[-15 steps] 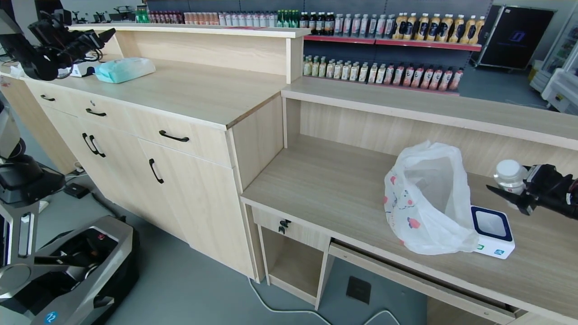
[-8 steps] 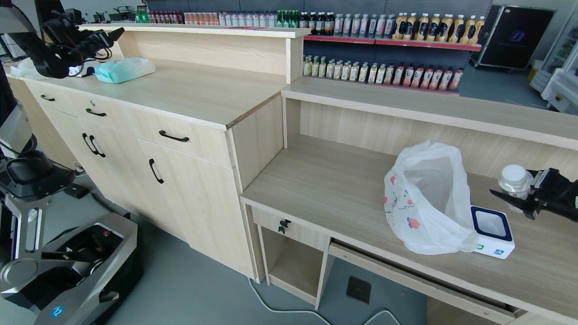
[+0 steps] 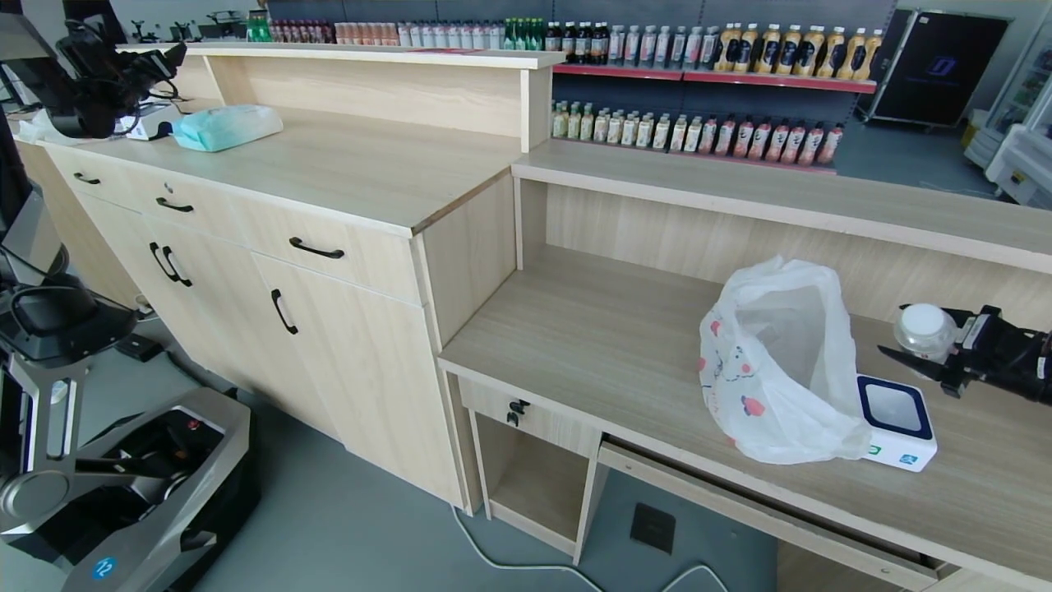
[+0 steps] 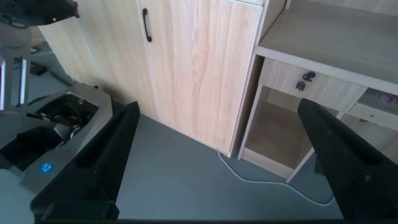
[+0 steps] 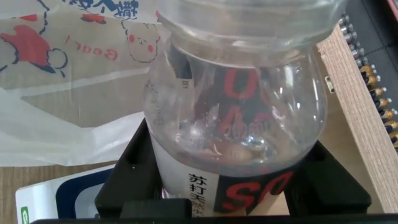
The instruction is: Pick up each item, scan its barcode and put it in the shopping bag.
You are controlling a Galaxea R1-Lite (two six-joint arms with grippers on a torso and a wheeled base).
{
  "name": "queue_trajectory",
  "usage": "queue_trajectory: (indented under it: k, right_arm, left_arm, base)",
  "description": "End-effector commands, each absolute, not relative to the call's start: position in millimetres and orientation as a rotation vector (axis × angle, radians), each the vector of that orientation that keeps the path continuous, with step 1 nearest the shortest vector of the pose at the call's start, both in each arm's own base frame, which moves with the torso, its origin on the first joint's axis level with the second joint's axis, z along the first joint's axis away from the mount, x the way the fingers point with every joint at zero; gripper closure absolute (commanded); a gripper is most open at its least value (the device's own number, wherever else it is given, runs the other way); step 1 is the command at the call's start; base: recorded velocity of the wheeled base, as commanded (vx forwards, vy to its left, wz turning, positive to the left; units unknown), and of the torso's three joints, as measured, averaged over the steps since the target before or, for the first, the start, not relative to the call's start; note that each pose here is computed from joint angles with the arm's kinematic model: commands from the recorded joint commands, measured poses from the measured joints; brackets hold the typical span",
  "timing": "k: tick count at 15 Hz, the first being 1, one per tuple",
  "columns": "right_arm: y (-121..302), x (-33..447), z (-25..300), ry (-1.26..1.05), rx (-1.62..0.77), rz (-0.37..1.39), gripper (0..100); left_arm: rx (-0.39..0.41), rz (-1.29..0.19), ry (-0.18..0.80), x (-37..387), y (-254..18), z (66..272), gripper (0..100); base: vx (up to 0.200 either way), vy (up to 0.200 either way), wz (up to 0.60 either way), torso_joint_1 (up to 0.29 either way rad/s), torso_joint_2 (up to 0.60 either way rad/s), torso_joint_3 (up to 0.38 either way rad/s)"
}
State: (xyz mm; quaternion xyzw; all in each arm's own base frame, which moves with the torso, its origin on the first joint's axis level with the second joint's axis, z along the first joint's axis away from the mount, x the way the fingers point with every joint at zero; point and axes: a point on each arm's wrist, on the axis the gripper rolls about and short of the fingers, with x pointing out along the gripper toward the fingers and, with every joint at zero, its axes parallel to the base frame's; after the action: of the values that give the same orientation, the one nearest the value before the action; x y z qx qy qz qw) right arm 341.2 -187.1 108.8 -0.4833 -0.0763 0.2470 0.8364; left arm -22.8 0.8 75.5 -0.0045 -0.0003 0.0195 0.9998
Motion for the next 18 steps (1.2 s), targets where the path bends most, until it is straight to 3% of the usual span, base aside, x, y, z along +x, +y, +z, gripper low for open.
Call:
queue_trajectory:
  k: [1,18]
  right_arm:
    - [-187.3,342.4,109.8,-0.167,-1.029,0.523,100]
    - [-195.4,335.2,100.6,-0.114,-1.081,0.547,100]
  left_arm:
    - [-0.009,0.040,0.000,-22.8,0.8,75.5,0]
    - [-0.009,0.040,0.000,-22.8,0.8,75.5,0]
  base:
    - [0.000,0.000,0.00,0.000,0.00,0.000]
    - [0.000,0.000,0.00,0.000,0.00,0.000]
